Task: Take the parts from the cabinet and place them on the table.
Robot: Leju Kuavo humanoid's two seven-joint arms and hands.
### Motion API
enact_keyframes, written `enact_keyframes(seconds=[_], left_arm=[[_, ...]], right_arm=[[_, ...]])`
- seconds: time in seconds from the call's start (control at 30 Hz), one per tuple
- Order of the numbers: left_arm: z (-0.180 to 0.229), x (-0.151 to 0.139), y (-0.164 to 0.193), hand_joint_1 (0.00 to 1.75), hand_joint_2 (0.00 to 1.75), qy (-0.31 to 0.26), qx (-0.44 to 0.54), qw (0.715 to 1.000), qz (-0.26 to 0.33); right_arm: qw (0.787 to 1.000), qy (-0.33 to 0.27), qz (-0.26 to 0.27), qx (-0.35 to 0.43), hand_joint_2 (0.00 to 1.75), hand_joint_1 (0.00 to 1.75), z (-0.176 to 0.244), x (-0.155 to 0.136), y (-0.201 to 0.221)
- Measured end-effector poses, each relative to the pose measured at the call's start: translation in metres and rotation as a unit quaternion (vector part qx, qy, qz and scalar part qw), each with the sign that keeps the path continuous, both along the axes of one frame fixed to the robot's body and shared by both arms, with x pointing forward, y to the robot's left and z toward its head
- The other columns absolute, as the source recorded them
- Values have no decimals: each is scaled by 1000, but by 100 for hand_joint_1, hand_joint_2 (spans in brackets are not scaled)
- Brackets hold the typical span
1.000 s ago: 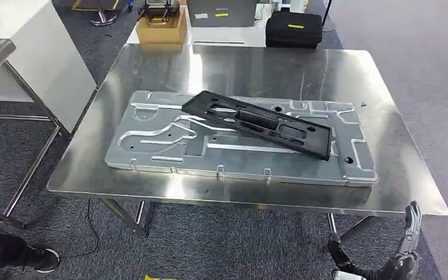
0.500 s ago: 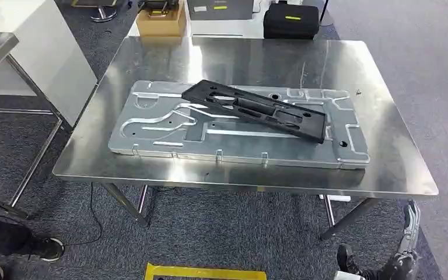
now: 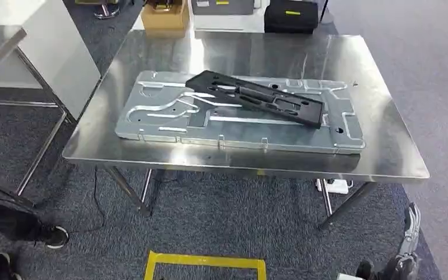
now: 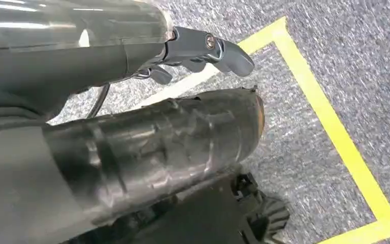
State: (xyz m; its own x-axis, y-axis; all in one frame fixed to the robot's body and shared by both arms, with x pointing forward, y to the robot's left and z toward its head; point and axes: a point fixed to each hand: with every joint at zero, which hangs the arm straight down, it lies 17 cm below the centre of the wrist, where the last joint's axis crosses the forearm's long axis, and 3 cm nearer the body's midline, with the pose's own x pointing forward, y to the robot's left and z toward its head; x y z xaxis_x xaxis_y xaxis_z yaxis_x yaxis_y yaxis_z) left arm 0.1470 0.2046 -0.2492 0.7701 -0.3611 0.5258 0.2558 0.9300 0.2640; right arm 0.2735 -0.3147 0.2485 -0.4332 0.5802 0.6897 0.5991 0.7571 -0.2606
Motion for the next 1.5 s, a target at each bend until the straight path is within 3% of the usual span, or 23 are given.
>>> enact_keyframes(seconds=[1.5], left_arm=[[-1, 0, 10, 0, 0, 3, -5, 1000, 26]], right_arm=[[1000, 1, -9, -8, 0, 0, -1, 11, 9]])
